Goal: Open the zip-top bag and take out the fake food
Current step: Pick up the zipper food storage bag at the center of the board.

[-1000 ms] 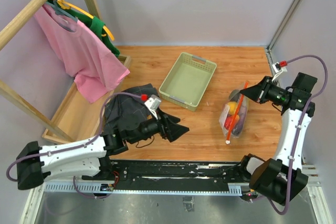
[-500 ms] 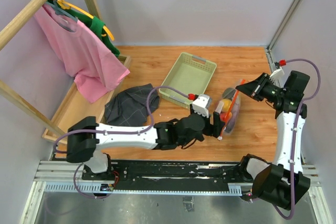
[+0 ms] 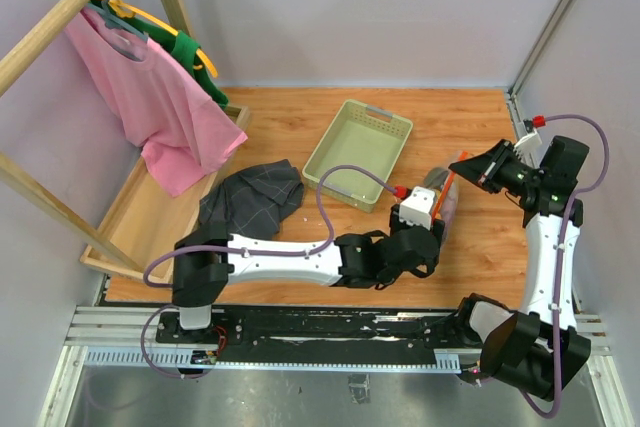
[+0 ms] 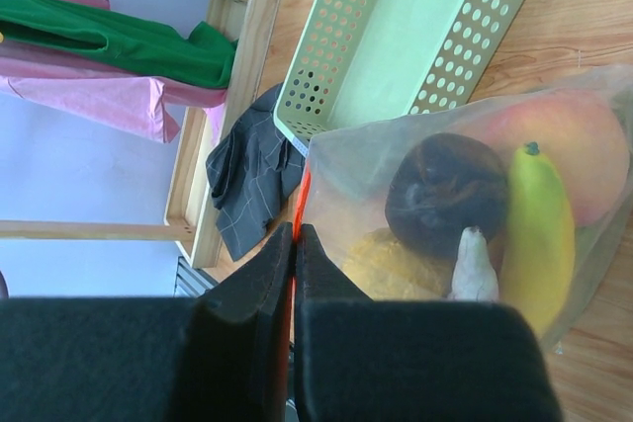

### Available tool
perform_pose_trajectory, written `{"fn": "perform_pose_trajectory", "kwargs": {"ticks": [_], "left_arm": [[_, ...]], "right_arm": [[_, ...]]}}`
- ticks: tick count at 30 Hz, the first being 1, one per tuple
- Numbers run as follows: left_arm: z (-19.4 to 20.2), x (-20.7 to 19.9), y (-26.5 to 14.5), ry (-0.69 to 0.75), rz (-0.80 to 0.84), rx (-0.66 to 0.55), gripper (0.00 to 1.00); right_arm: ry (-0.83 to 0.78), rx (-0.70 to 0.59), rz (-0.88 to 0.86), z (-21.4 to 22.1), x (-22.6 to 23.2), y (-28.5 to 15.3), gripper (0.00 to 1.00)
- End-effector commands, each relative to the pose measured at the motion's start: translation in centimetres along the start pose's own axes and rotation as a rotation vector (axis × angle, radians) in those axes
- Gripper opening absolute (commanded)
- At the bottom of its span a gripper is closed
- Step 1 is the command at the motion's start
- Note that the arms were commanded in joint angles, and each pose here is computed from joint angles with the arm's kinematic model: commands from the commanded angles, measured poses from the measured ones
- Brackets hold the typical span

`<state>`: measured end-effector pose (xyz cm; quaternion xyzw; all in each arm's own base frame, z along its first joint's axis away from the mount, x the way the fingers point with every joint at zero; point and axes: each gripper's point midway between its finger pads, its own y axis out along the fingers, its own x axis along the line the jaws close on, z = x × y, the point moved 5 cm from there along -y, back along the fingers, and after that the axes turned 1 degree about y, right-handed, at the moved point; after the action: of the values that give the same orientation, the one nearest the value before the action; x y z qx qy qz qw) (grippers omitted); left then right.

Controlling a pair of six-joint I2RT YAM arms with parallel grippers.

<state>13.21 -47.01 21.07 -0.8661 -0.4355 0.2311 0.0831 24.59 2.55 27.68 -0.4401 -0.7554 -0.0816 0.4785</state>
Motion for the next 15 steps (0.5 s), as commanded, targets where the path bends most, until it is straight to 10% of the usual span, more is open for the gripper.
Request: {"fn": "perform_pose_trajectory", "kwargs": {"ticks": [1,11,15], "left_arm": [[0.8,0.3,0.8,0.076,-0.131,-0.002,0.61],[0.7,1.0,1.4,0.148,-0.221,-0.021,0.04],[-0.6,0.6,0.2,0.187,-0.133,-0.039,0.00]], "right_arm": [[-0.026,-0.004,-0.026,0.2,0.8,0.1,0.01],[-0.033,-0.004,-0.025,0.2,0.8,0.1,0.01],[-0.141,0.007,-0.025,0.1,0.9,-0.2,0.10]]}}
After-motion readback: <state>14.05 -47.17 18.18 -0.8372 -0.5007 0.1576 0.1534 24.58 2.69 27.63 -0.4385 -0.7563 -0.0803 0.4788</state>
